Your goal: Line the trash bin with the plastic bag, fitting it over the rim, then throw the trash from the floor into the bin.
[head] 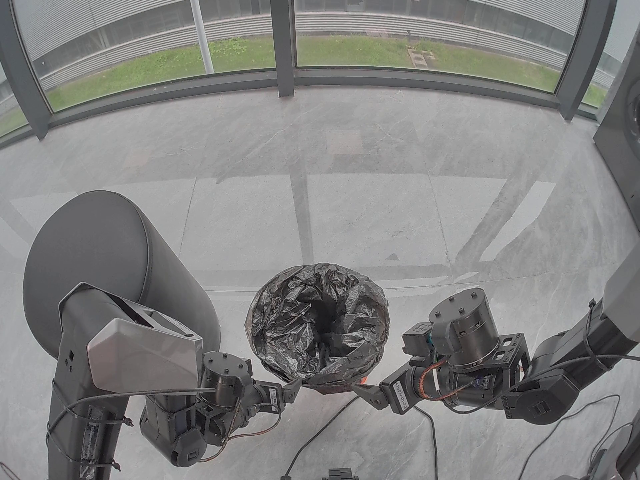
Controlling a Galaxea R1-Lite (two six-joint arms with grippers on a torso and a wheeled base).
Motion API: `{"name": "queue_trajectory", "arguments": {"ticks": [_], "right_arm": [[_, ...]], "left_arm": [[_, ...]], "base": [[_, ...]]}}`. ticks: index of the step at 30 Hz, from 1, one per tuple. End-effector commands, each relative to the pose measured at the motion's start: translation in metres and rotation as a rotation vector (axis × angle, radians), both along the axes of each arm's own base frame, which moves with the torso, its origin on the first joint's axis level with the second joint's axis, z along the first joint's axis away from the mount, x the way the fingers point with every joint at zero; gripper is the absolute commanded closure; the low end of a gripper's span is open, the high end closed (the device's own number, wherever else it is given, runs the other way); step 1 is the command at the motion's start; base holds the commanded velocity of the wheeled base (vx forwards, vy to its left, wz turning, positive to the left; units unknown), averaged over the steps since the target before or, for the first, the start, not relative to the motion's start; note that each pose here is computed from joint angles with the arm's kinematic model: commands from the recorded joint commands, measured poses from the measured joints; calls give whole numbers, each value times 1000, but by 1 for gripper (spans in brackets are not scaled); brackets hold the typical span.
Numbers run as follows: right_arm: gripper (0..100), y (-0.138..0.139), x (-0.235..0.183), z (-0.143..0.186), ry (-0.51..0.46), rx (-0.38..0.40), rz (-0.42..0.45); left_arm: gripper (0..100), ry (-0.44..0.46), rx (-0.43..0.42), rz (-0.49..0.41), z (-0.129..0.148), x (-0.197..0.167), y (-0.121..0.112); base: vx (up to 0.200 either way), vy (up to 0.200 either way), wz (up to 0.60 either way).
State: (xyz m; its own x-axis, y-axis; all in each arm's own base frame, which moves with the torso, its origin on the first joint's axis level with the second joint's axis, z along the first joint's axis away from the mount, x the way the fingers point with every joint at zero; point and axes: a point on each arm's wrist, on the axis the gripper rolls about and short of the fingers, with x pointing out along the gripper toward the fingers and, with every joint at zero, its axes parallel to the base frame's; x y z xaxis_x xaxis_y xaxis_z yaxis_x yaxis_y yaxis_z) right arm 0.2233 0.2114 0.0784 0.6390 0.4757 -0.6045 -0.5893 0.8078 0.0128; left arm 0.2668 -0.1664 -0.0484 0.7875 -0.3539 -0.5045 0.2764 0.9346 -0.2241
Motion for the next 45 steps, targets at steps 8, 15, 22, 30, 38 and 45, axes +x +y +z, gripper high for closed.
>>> {"name": "queue_trajectory", "arguments": {"ticks": [8, 15, 22, 30, 38, 45], "right_arm": [[0, 0, 0, 0, 0, 0, 0], [0, 0, 0, 0, 0, 0, 0], [0, 0, -1, 2, -6, 4, 1], [0, -1, -1, 5, -5, 18, -13], [0, -16, -12, 14, -16, 27, -32], [0, -36, -15, 19, -19, 32, -74]], "left_arm": [[0, 7, 0, 13, 1, -1, 4], [0, -23, -19, 13, 19, -6, 7], [0, -54, -39, 10, 35, -11, 10], [0, -342, -275, 36, 87, 49, -25], [0, -319, -542, 218, 112, 107, -15], [0, -195, -580, 374, 116, 123, 7]], "base": [[0, 0, 0], [0, 0, 0], [0, 0, 0], [0, 0, 0], [0, 0, 0], [0, 0, 0]]}}
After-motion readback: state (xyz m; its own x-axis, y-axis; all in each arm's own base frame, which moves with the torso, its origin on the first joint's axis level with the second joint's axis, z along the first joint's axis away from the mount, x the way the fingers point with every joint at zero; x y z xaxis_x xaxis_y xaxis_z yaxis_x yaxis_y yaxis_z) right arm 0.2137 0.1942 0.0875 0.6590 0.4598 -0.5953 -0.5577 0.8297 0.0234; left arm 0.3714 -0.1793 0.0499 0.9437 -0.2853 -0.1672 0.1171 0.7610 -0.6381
